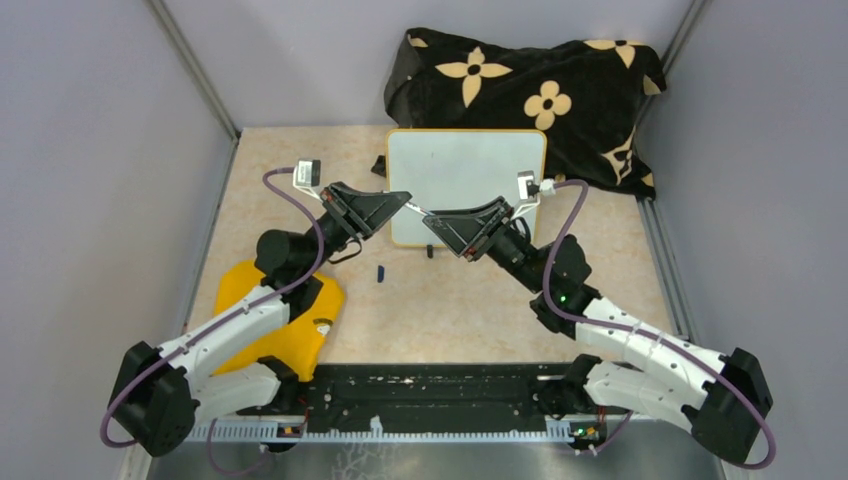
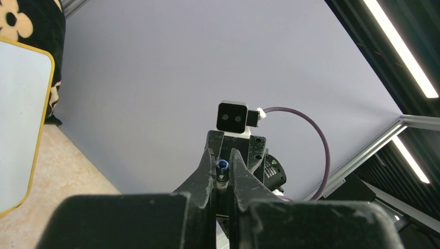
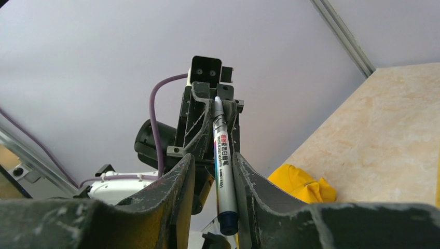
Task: Write a sentence on the whiteboard
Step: Adjust the whiteboard marker.
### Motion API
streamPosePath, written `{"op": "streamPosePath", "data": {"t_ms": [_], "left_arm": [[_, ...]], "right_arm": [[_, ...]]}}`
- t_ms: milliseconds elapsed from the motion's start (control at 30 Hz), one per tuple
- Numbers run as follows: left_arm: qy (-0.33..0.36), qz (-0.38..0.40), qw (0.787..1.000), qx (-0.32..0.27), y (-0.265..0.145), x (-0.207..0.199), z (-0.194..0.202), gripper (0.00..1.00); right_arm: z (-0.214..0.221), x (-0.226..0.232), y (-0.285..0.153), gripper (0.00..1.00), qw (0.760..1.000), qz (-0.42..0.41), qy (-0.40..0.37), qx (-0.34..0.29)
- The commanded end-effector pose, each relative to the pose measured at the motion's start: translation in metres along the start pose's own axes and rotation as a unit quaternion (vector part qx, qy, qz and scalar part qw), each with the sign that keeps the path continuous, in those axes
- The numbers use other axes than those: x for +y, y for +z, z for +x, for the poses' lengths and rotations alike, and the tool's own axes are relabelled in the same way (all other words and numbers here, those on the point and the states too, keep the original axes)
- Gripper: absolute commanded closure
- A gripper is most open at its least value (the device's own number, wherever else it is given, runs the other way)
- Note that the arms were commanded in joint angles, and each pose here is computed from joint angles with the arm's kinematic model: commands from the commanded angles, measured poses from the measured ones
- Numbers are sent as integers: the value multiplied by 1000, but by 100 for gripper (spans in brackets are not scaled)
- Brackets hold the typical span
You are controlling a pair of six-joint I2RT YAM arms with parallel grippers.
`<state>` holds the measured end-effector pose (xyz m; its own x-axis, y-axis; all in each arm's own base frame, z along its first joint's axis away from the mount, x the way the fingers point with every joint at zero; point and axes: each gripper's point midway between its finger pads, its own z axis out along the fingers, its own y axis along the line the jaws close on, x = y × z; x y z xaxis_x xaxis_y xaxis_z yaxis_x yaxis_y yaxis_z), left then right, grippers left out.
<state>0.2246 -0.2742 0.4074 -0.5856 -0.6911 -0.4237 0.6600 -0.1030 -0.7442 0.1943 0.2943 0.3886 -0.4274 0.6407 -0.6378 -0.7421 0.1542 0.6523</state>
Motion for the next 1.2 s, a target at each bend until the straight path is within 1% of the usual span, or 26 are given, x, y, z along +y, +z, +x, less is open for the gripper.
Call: {"op": "streamPosePath", "data": {"t_ms": [0,100,467,933,1100,1167], "left_arm": [[7,-9,1000,-1,0,1,2,100],[11,-27,999,16,4,7,8,100],[7,-31,999,19,5,10,12,100],[1,-34,999,12,6,12,13,100],[-12,-35,999,0,4,13,11,100],[-13,-37,999,-2,4,14,11,100]], "right_arm": [[-27,28,8,70,999,-38,0,-37],[-27,25,8,71,999,-35,3,-39],[-26,22,8,71,999,-29,8,-40],[-26,21,9,84,999,-28,11,-42],[-24,21,9,79,999,-31,15,-41],[-25,21,9,79,998,-31,16,-44]]}}
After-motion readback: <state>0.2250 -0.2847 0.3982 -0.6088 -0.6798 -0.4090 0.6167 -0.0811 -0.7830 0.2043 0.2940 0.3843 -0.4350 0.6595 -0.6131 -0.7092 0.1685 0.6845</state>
